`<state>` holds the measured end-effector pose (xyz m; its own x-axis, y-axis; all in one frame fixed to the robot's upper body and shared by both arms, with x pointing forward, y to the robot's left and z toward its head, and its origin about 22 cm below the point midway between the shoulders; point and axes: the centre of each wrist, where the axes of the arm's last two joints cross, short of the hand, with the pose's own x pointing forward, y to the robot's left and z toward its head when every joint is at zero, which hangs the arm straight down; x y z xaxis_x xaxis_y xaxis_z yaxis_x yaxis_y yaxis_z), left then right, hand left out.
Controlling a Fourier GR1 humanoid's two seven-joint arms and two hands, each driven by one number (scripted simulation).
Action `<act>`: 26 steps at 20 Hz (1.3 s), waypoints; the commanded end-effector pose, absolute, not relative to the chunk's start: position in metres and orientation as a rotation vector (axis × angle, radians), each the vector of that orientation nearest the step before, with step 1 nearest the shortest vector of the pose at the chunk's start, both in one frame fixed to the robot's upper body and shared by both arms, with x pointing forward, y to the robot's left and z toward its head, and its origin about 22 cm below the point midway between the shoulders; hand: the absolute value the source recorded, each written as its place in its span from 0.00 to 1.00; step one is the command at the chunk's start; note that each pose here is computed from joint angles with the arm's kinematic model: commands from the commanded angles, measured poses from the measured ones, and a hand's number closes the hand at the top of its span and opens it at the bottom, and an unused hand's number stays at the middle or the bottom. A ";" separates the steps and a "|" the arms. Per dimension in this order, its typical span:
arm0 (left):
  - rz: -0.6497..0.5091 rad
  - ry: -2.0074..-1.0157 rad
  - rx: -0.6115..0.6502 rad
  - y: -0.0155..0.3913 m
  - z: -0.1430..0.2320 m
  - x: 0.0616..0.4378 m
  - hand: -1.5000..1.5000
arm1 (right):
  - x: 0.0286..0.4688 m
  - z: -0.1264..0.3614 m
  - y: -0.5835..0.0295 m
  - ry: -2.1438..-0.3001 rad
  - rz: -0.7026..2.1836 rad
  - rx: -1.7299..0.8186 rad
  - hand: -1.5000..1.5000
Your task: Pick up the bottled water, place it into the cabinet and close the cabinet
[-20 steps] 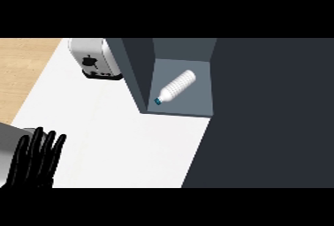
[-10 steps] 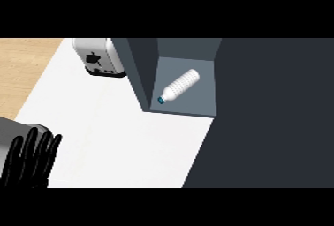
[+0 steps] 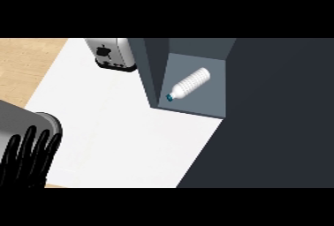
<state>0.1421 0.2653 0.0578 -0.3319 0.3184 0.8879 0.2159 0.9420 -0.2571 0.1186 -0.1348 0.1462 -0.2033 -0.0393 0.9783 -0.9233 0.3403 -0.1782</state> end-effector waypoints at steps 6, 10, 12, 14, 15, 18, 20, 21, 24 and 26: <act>0.092 -1.928 -0.381 0.274 0.056 0.139 0.00 | 0.145 0.121 -0.114 -1.416 0.644 1.005 1.00; 0.121 -1.924 -0.358 0.274 0.056 0.139 0.00 | 0.150 0.123 -0.133 -1.511 0.499 0.904 1.00; 0.139 -1.927 -0.358 0.277 0.055 0.140 0.00 | 0.152 0.121 -0.139 -1.524 0.446 0.856 1.00; 0.127 -1.918 -0.334 0.284 0.054 0.138 0.00 | 0.152 0.120 -0.141 -1.527 0.389 0.847 1.00; 0.141 -1.933 -0.350 0.280 0.054 0.138 0.00 | 0.155 0.118 -0.144 -1.530 0.370 0.831 1.00; 0.121 -1.927 -0.377 0.280 0.059 0.140 0.00 | 0.165 0.115 -0.146 -1.535 0.328 0.802 1.00; 0.115 -1.935 -0.382 0.278 0.055 0.140 0.00 | 0.180 0.109 -0.148 -1.540 0.299 0.764 1.00; 0.121 -1.936 -0.371 0.281 0.055 0.142 0.00 | 0.186 0.111 -0.148 -1.555 0.269 0.754 1.00; 0.110 -1.904 -0.406 0.278 0.051 0.137 0.00 | 0.214 0.111 -0.141 -1.541 0.214 0.704 1.00; 0.105 -1.919 -0.401 0.281 0.052 0.141 0.00 | 0.238 0.116 -0.136 -1.549 0.164 0.670 1.00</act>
